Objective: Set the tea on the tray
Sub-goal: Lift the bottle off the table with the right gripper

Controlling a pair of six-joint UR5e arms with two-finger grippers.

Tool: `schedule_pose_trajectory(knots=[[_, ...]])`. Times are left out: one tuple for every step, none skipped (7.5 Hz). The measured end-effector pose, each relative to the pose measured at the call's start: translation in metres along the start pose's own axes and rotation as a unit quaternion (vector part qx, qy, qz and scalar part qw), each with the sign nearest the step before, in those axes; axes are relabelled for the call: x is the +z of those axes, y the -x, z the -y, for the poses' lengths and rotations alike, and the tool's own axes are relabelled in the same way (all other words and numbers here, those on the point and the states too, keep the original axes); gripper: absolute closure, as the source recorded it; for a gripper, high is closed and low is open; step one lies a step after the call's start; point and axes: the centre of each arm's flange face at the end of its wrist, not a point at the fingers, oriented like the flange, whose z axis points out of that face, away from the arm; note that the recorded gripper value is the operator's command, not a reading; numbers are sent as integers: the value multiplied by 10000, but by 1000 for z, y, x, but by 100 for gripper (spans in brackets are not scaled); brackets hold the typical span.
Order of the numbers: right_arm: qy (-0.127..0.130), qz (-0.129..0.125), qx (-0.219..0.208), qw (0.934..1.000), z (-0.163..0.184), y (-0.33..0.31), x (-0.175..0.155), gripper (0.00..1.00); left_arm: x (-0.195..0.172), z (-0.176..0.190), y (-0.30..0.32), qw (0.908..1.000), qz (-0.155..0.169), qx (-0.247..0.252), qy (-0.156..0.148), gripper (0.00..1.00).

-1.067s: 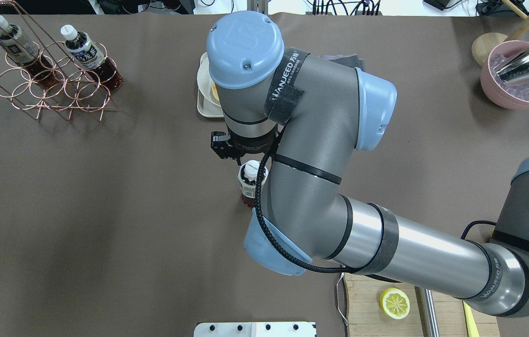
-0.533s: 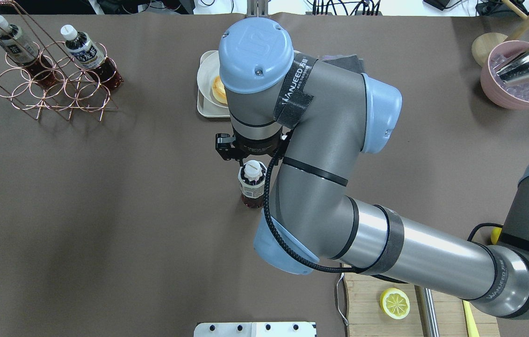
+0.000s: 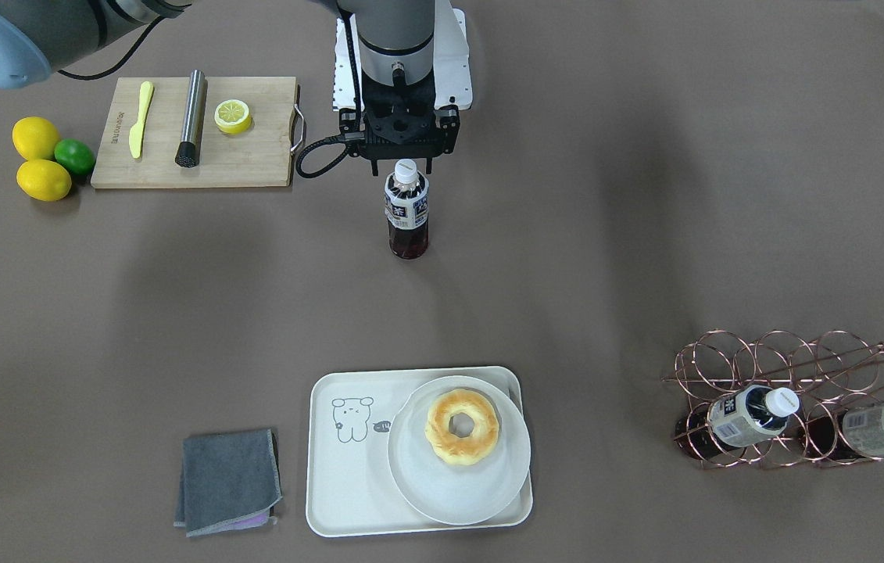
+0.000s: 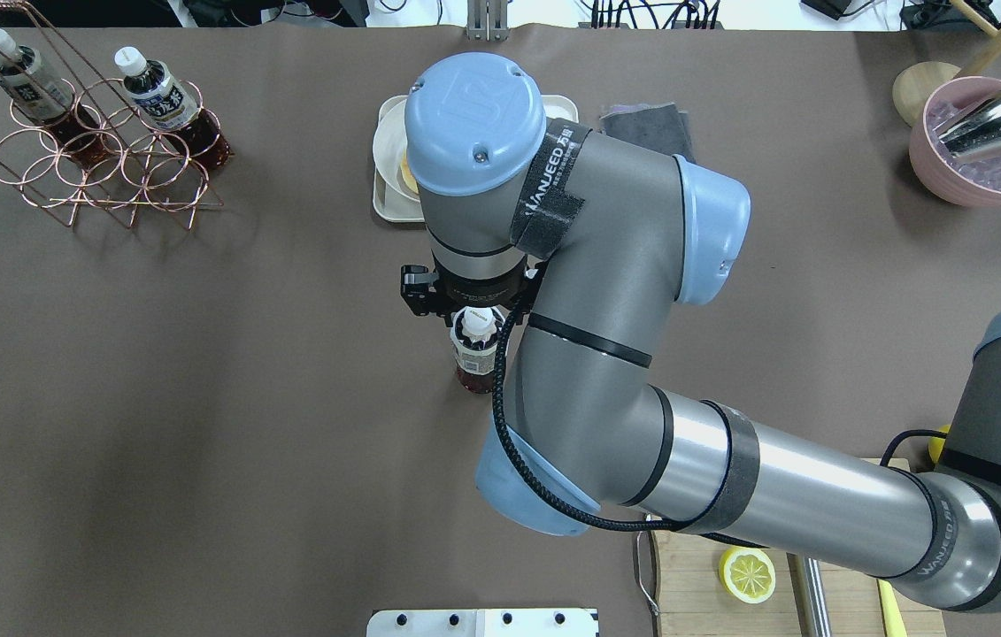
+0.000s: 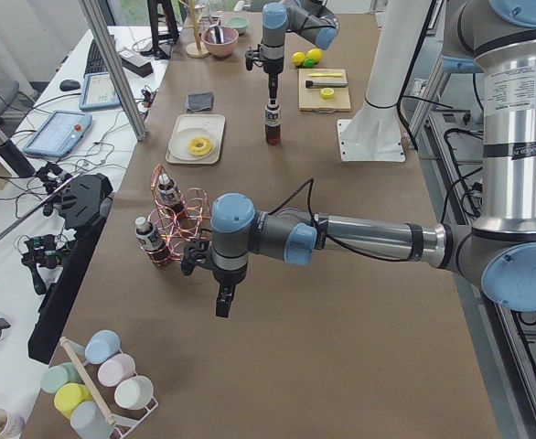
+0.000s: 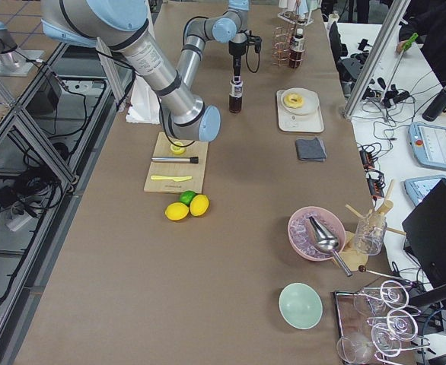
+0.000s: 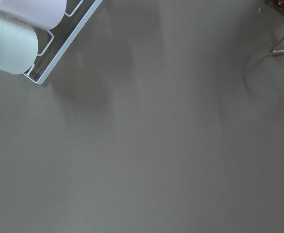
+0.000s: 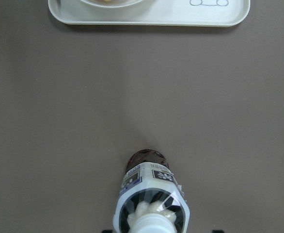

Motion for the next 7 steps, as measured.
schedule_pose_trajectory(knots=[[7, -11, -3, 10000, -1, 0, 2, 34, 0, 0, 0, 10000, 0, 0, 0, 2], [10, -23, -1, 10000, -1, -1, 3, 36, 0, 0, 0, 10000, 0, 1, -1, 2], [2, -37, 3, 10000, -1, -1, 4, 37, 0, 2, -1, 10000, -1, 8, -5, 2], [-14, -51, 4, 10000, 0, -1, 5, 37, 0, 3, -1, 10000, 1, 15, -12, 2], [-27, -58, 2, 10000, 0, -1, 5, 37, 0, 3, -1, 10000, 1, 13, -7, 2], [-67, -64, -5, 10000, 0, 0, 4, 38, 1, 4, 0, 10000, 3, 5, 5, 2], [-96, -67, -13, 9999, 1, 1, 3, 38, 2, 4, 1, 10000, 6, 0, 11, 2]])
